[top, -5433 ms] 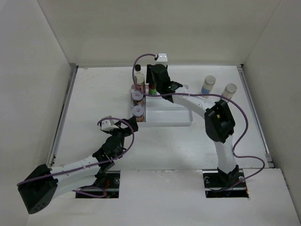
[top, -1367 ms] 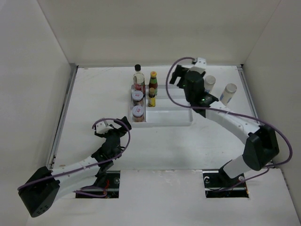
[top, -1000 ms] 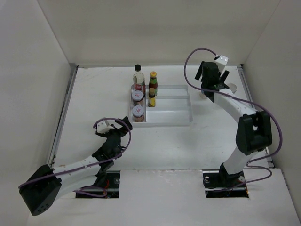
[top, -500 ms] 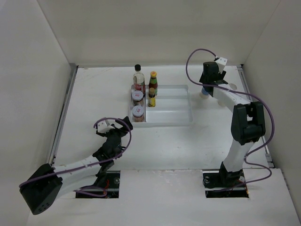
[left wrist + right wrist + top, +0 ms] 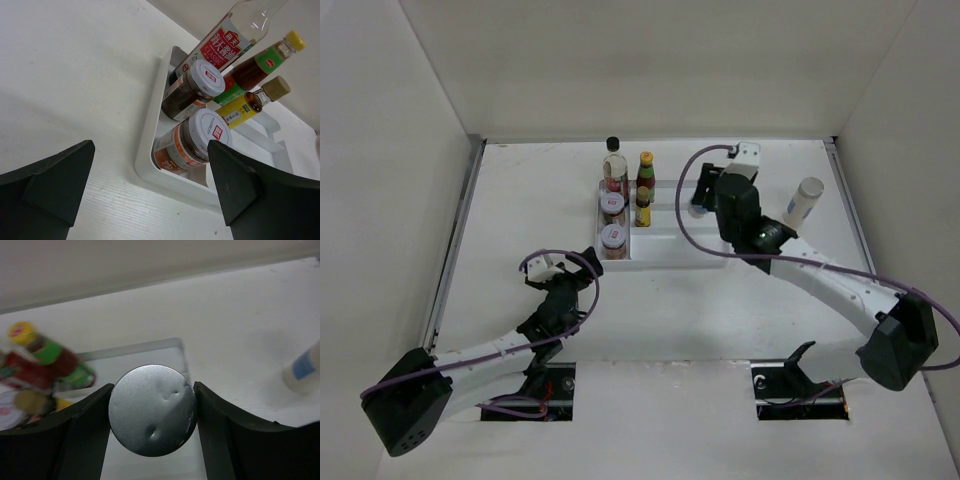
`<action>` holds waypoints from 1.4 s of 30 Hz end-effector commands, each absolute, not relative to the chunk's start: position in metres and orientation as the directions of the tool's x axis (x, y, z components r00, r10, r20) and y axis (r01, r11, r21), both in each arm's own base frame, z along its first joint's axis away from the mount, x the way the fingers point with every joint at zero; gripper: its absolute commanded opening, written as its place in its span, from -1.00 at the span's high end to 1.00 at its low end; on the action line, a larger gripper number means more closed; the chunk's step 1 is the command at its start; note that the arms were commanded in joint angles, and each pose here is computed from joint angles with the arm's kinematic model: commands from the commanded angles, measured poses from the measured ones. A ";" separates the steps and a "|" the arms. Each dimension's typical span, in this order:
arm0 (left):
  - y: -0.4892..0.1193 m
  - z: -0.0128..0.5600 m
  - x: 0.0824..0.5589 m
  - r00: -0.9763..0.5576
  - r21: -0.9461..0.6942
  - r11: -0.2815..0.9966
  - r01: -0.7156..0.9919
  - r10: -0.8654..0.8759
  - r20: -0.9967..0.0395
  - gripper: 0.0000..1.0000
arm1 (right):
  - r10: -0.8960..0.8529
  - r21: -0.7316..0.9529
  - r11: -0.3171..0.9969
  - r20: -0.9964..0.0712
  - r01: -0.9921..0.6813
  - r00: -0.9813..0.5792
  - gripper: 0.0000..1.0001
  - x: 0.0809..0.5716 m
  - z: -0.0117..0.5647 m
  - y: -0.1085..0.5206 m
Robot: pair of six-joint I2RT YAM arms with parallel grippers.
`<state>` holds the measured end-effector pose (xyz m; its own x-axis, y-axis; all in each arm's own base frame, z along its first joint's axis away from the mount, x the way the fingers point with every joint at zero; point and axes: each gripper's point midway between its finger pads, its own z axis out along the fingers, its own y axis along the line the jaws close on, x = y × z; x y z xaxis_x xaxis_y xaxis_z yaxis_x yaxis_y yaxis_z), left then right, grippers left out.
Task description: Organize the condiment bottles
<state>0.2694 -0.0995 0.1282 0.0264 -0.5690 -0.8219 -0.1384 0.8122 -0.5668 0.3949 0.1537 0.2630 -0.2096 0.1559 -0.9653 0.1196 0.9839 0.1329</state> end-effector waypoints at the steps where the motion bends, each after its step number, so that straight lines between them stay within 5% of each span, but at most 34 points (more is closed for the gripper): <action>1: -0.106 0.146 0.272 0.056 -0.625 0.776 -0.090 -0.622 -0.781 -1.00 | 0.282 0.284 0.959 -0.947 0.011 -0.151 0.03 0.382 0.282 0.207; 10: -0.107 0.142 0.274 0.045 -0.616 0.782 -0.093 -0.615 -0.787 -1.00 | 0.268 0.310 0.929 -0.940 -0.201 -0.212 0.03 0.379 0.272 0.330; 19: -0.108 0.143 0.274 0.043 -0.619 0.780 -0.086 -0.618 -0.785 -1.00 | 0.153 0.215 0.954 -0.948 -0.209 -0.278 -0.02 0.374 0.217 0.361; 27: -0.107 0.146 0.273 0.051 -0.627 0.775 -0.082 -0.625 -0.779 -1.00 | 0.150 0.211 0.958 -0.947 -0.196 -0.286 -0.81 0.361 0.216 0.347; 33: -0.108 0.147 0.273 0.051 -0.630 0.773 -0.076 -0.628 -0.777 -1.00 | 0.271 0.284 0.958 -0.946 -0.051 -0.176 -0.96 0.364 0.266 0.245; 42: -0.110 0.145 0.273 0.040 -0.624 0.778 -0.073 -0.623 -0.781 -1.00 | 0.291 0.216 0.787 -0.956 0.578 -0.038 -1.00 0.394 0.250 -0.022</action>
<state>0.2703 -0.1061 0.1309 0.0114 -0.5818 -0.8133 -0.1033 0.8083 -0.5797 0.3967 0.0142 0.2758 0.0083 0.3111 -0.9503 0.4686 0.8384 0.2786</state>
